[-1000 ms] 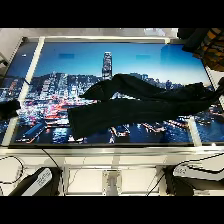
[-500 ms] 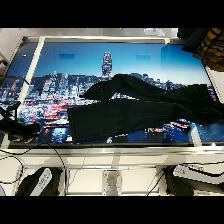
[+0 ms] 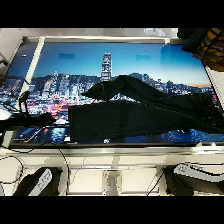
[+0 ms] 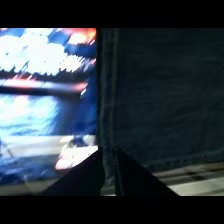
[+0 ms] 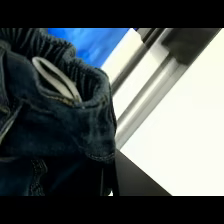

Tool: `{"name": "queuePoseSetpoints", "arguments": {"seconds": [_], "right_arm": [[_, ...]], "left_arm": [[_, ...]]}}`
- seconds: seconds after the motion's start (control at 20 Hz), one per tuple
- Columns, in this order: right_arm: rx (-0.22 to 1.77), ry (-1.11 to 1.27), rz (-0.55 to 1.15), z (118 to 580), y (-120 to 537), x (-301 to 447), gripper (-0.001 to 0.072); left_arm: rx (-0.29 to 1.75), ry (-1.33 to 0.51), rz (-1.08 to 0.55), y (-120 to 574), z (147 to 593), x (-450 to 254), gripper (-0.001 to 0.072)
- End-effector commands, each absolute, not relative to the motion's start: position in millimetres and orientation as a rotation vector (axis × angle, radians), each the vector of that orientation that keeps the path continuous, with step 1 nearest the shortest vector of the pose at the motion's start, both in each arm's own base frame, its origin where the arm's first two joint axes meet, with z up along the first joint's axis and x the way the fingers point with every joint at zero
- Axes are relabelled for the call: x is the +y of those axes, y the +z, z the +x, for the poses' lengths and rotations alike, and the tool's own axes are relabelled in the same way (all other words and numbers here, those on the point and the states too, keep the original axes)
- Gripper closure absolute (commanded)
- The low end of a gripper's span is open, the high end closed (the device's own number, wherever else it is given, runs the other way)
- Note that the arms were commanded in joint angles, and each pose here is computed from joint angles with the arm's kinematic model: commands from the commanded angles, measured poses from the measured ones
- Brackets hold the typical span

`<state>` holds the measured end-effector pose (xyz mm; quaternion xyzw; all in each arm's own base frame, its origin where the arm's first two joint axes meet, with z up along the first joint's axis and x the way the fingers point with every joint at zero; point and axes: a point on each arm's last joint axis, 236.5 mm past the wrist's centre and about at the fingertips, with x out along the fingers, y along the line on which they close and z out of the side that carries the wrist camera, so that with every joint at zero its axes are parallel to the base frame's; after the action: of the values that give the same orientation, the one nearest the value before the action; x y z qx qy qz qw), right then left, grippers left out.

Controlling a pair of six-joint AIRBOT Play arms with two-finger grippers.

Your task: Fold the clothes and pants, and hang the long-sleeved shirts on hangers.

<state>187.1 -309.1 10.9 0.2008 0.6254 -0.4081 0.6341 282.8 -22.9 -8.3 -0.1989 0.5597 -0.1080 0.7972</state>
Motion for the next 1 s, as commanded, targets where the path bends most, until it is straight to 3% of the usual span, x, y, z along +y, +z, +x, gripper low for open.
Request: {"name": "queuePoseSetpoints", "arguments": {"seconds": [0.0, 0.2, 0.25, 0.3, 0.5, 0.85, 0.9, 0.95], "right_arm": [[1.373, -0.863, 0.464, 203, 8, -311, 0.0693], [1.382, -0.843, 0.432, 203, 9, -313, 0.0693], [1.382, -0.845, 0.43, 202, 9, -313, 0.0693], [1.383, -0.845, 0.431, 202, 9, -313, 0.0693], [1.473, -0.896, 0.396, 176, 14, -313, 0.0693], [1.383, -0.969, 0.373, 177, 67, -324, 0.0692], [1.371, -0.973, 0.369, 178, 72, -326, 0.067], [1.37, -0.972, 0.369, 178, 71, -326, 0.0536]], "left_arm": [[1.14, -0.268, -0.411, -25, 320, -52, 0.0553], [1.138, -0.197, -0.421, -72, 355, -75, 0.0525], [1.148, -0.2, -0.405, -83, 357, -82, 0.0472], [1.155, -0.201, -0.391, -93, 359, -88, 0.0466], [1.111, -0.151, -0.389, -106, 375, -89, 0.0467], [1.122, -0.103, -0.236, -104, 380, -62, 0.048], [1.128, -0.107, -0.216, -103, 380, -61, 0.048], [1.135, -0.111, -0.206, -102, 379, -61, 0.048]]}}
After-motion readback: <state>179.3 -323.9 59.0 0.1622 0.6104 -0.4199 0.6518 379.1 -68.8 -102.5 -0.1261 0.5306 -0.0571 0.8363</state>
